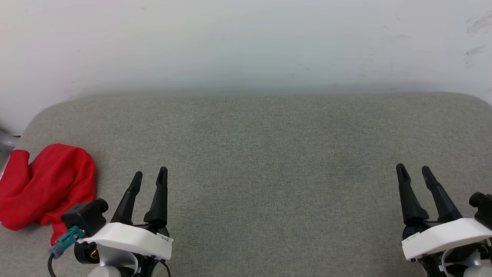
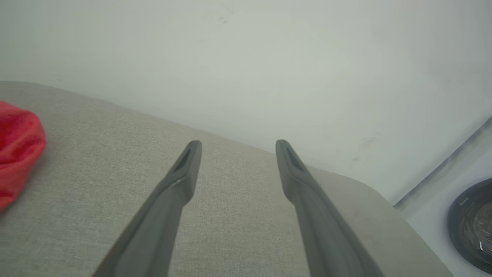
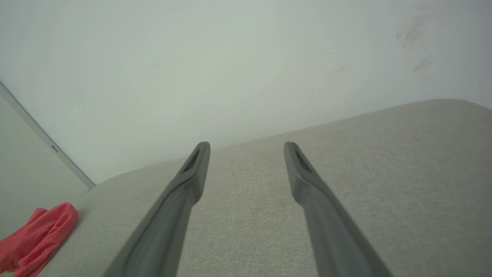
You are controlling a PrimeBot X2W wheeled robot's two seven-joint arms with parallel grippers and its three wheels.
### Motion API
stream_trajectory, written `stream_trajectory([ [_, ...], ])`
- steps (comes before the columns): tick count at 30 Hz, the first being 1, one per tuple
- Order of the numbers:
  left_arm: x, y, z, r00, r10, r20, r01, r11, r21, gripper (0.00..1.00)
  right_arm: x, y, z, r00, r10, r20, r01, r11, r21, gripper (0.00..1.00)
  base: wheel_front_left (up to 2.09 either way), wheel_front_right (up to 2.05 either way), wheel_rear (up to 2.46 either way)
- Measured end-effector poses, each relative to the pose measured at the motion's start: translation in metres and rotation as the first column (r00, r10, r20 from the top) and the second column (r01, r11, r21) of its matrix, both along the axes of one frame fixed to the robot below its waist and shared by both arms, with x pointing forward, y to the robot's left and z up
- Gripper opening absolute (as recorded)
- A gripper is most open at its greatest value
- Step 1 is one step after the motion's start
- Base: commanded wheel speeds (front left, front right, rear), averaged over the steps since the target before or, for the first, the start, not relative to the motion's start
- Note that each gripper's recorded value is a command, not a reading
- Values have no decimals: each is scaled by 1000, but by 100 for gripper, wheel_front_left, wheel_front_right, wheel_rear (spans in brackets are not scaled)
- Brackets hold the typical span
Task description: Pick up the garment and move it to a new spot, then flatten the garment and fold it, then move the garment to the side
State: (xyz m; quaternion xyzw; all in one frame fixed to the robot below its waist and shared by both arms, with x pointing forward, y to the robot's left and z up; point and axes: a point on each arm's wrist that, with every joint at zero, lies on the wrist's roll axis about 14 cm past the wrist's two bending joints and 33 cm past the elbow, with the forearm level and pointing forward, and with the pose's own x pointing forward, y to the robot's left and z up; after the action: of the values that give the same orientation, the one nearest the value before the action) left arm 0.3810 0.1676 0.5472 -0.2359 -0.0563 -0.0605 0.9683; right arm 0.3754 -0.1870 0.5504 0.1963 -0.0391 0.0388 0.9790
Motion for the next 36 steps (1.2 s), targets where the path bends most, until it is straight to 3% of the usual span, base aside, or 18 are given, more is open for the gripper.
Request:
stream_trajectory([
  [15, -4, -3, -1, 1000, 2, 29, -7, 983, 182, 100, -2, -1, 3, 1000, -20, 7, 21, 980, -198, 100, 0, 0, 0],
  [36, -9, -3, -3, 998, 13, 62, -31, 952, 306, 100, -3, 3, 7, 999, -24, 25, 31, 947, -320, 100, 0, 0, 0],
])
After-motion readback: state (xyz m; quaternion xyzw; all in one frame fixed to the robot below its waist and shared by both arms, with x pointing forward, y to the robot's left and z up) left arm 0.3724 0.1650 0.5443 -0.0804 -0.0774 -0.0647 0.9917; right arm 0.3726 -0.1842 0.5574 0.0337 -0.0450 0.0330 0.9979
